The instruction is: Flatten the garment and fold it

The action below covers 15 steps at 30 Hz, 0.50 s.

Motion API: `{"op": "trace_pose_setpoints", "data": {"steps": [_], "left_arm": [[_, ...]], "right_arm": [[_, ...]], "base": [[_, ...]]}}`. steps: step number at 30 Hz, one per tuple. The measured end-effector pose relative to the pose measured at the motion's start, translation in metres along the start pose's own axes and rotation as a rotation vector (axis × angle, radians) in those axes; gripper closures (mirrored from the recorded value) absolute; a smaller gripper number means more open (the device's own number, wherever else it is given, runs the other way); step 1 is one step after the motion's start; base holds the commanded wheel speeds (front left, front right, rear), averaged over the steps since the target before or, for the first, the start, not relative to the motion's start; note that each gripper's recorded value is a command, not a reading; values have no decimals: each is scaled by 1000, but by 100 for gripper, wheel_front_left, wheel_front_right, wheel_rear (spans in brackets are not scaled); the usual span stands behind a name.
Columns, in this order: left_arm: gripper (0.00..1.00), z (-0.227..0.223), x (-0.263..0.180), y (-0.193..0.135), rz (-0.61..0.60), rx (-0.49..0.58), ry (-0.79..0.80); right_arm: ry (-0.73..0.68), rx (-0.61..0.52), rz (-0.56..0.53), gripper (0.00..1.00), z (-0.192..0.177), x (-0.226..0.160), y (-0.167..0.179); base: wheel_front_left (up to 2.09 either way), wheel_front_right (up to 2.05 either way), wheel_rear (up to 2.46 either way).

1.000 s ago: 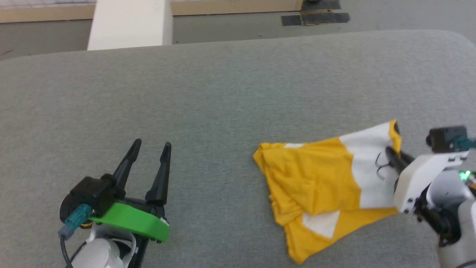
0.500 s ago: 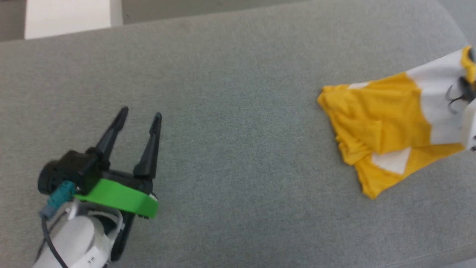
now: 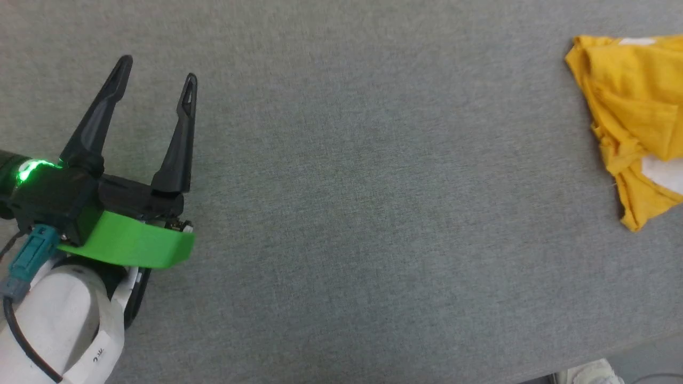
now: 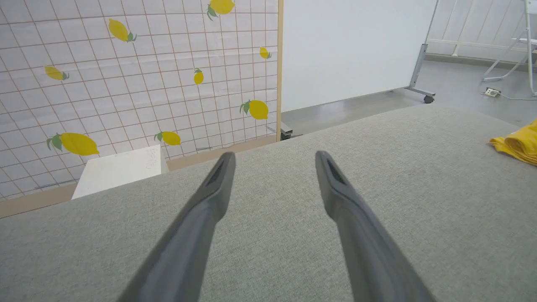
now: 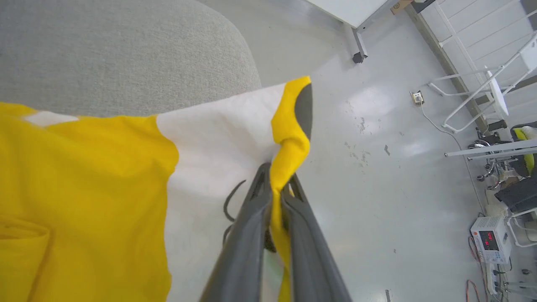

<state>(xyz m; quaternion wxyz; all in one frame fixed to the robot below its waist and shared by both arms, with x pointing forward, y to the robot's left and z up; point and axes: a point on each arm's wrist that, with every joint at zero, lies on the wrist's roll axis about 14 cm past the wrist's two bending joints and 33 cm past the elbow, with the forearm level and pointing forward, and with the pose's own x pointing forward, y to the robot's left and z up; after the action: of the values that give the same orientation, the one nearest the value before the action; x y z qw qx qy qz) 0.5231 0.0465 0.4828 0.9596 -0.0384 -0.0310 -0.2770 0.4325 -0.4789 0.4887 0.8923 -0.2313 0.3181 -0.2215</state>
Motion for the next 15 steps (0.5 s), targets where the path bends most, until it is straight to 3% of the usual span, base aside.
{"op": "trace_pose_setpoints", "data": {"steps": [12, 13, 14, 15], "left_arm": [[0, -51, 9, 14, 33, -24, 31], [0, -51, 9, 14, 37, -30, 22], [0, -51, 9, 15, 39, -29, 20], [0, -48, 9, 14, 32, -24, 5]], "right_arm": [[137, -96, -56, 100, -50, 47, 12], [146, -100, -62, 93, -53, 48, 11], [147, -102, -65, 65, -54, 49, 11], [148, -103, -68, 0, -54, 49, 10]], "base": [[0, 0, 0], [0, 0, 0], [0, 0, 0], [0, 0, 0]]}}
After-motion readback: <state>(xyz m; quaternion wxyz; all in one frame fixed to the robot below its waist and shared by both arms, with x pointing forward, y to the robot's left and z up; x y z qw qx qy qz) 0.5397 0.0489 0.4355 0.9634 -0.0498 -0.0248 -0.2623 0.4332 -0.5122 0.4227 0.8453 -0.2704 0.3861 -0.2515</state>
